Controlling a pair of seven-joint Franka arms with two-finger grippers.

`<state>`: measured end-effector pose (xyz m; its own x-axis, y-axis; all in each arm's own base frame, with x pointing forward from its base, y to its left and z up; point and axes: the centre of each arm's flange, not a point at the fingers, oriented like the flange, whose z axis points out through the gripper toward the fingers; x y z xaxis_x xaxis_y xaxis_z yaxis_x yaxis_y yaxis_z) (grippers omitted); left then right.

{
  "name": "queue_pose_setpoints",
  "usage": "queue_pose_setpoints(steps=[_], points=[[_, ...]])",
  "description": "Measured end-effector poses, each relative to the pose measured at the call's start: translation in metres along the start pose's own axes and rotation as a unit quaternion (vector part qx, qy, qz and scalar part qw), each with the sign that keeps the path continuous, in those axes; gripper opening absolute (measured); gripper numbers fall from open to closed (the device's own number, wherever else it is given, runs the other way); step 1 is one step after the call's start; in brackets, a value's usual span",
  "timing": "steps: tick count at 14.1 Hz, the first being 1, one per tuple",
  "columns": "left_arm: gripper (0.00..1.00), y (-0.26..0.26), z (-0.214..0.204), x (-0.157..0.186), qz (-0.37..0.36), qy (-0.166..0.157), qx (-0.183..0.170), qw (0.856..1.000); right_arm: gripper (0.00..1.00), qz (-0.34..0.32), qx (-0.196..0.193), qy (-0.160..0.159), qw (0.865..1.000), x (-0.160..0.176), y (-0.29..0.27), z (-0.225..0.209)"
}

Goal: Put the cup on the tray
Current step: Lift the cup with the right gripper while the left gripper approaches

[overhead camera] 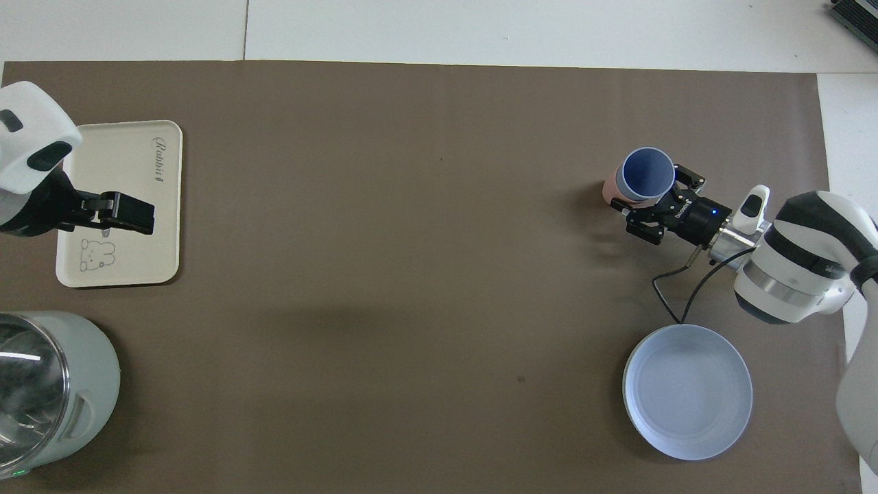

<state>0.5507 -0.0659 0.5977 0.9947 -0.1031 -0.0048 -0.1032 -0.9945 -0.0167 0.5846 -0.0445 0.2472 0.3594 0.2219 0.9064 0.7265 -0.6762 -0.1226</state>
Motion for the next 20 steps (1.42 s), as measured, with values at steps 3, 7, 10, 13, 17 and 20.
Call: queue_pose_setpoints(steps=[3, 7, 10, 13, 17, 20], points=[[1.0, 0.001, 0.0, 0.0, 0.001, 0.0, 0.0, 1.0, 0.83, -0.004, -0.003, -0.003, 1.0, 0.001, 0.0, 0.001], [1.0, 0.001, 0.0, 0.0, 0.0, 0.0, 0.0, 1.0, 0.83, -0.014, -0.018, -0.027, 0.999, 0.039, -0.01, 0.01], [1.0, 0.0, 0.0, 0.0, -0.003, 0.001, 0.0, 1.0, 0.83, -0.024, -0.013, -0.077, 0.997, 0.108, -0.043, 0.016], [1.0, 0.01, -0.005, 0.006, -0.016, 0.026, -0.048, 0.998, 0.83, -0.041, -0.005, -0.112, 0.993, 0.165, -0.071, 0.009], [1.0, 0.029, -0.011, 0.012, -0.06, 0.044, -0.151, 0.986, 0.83, -0.067, 0.007, -0.183, 0.981, 0.21, -0.11, 0.013], [1.0, 0.057, -0.001, 0.021, -0.101, 0.065, -0.256, 0.959, 0.83, -0.082, 0.006, -0.242, 0.967, 0.241, -0.159, 0.028]])
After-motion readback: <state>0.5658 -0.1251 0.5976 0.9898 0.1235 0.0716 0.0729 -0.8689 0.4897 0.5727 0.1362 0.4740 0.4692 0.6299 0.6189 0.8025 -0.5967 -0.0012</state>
